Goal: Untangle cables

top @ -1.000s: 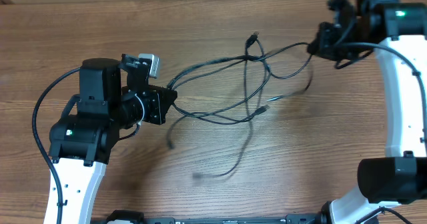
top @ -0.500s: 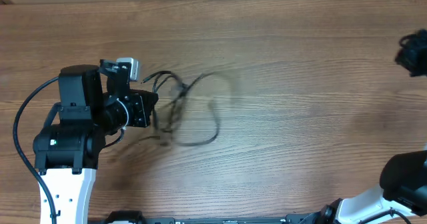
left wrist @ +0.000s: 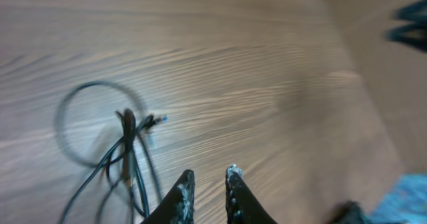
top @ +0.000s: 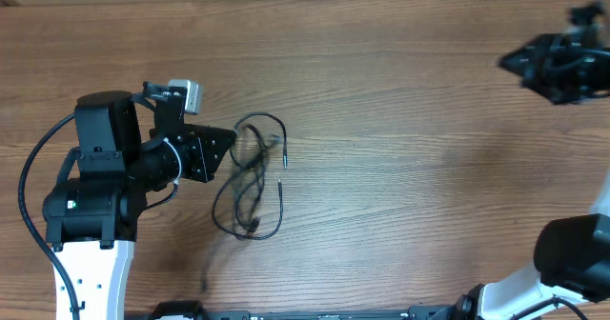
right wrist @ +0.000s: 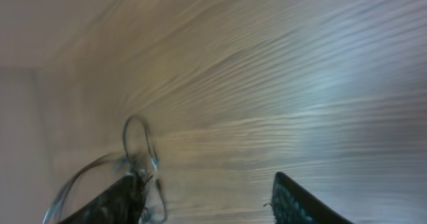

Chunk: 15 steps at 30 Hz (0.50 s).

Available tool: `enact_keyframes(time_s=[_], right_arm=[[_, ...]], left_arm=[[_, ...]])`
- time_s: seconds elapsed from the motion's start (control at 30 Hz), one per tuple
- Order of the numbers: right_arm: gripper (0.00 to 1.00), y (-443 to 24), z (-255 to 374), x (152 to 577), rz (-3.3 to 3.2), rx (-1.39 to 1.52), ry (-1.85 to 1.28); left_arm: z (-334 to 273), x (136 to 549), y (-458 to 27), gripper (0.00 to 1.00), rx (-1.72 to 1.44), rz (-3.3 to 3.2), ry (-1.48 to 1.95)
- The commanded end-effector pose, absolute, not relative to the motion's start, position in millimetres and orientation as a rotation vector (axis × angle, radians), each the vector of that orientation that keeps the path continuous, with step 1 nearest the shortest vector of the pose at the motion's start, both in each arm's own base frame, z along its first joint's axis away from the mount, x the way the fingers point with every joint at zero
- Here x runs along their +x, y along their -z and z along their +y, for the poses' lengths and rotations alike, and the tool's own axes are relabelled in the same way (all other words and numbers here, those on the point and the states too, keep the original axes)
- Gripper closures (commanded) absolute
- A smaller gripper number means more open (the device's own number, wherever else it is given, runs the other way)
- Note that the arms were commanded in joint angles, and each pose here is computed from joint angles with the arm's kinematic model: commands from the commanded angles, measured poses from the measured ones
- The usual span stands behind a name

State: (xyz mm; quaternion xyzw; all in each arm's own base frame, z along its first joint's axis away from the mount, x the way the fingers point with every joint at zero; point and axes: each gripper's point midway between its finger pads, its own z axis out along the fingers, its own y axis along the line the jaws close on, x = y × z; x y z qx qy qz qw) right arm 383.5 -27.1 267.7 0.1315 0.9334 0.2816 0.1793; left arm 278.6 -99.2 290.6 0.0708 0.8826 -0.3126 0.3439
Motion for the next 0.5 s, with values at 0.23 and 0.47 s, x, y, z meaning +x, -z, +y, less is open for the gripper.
enact_keyframes(time_s=[0.23,0.47], right_arm=[[0.27,-260,112,362,2.752,-0.263,-0.846],[0.17,-219,163,328,2.892,-0.47,-0.804]], left_arm=[[-117,258,-385,0.81,0.338,2.065,0.897],[-114,250,-385,0.67,0.313,2.105,0.882]])
